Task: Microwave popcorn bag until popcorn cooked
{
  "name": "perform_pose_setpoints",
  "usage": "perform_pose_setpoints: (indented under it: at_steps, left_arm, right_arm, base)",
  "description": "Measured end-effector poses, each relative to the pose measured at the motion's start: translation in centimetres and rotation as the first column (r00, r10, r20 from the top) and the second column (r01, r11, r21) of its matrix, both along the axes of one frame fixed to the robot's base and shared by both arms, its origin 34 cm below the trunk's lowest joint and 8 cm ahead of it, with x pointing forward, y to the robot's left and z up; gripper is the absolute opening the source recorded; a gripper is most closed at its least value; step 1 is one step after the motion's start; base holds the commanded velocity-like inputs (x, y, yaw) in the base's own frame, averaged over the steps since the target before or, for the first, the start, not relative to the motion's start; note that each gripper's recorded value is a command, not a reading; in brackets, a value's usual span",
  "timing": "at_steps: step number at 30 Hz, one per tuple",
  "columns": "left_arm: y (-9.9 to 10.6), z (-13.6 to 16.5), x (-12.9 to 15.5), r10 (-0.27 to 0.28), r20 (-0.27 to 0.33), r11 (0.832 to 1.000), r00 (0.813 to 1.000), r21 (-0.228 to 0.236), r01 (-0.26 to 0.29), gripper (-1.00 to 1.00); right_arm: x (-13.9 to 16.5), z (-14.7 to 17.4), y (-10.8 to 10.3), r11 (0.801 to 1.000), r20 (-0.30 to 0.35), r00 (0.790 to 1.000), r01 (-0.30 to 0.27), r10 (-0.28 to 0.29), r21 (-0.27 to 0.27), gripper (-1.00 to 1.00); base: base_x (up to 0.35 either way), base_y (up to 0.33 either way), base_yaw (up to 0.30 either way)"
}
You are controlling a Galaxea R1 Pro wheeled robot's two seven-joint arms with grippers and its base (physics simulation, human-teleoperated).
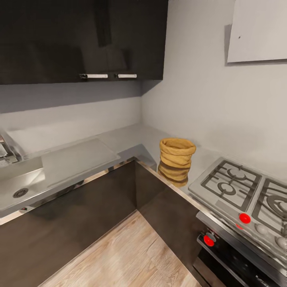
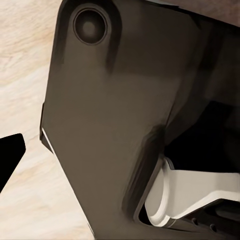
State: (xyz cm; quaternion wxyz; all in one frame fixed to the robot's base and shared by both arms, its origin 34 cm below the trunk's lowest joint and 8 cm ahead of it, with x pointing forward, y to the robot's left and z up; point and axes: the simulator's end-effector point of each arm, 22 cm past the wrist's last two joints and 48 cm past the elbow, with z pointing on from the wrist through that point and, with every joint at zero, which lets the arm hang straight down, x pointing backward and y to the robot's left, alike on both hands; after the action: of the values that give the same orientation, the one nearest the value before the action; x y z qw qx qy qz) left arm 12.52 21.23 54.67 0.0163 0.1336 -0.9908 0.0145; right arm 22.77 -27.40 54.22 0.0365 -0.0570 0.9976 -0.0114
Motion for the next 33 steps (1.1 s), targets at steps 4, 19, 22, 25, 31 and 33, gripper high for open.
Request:
perform_pose_setpoints:
  at_steps: [4,19,22,25,31,33]
  left_arm:
    - [0.0,0.5,-0.1,0.0,0.0,1.0,1.0,0.0,0.0,1.0]
    - [0.1,2.2,-0.5,0.0,-0.001,1.0,1.0,0.002,0.0,1.0]
    - [0.1,2.5,-0.5,0.0,-0.001,1.0,1.0,0.002,0.0,1.0]
    - [0.1,2.8,-0.6,0.0,-0.001,1.0,1.0,0.002,0.0,1.0]
    - [0.1,2.8,-0.6,0.0,-0.001,1.0,1.0,0.001,0.0,1.0]
    - [0.1,2.8,-0.6,0.001,-0.001,1.0,1.0,0.002,-0.001,1.0]
  right_arm:
    - [-0.1,0.5,-0.1,1.0,-0.001,1.0,0.0,0.0,-0.001,1.0]
    - [-0.5,2.2,0.0,1.0,-0.001,1.0,-0.001,0.001,0.0,1.0]
    - [-0.6,2.5,0.0,1.0,-0.002,1.0,-0.001,0.001,0.0,1.0]
    - [-0.6,2.8,0.0,1.0,-0.001,1.0,-0.001,0.001,0.0,1.0]
    - [-0.7,2.8,0.1,1.0,-0.005,1.0,-0.002,0.002,0.003,1.0]
    - [-0.8,2.8,0.6,1.0,-0.008,1.0,-0.001,0.001,0.01,1.0]
  base:
    - [0.0,0.0,0.0]
    - [0.0,0.0,0.0]
    - [0.0,0.0,0.0]
    - [0.0,0.0,0.0]
    - [0.0,0.0,0.0]
    - [0.0,0.0,0.0]
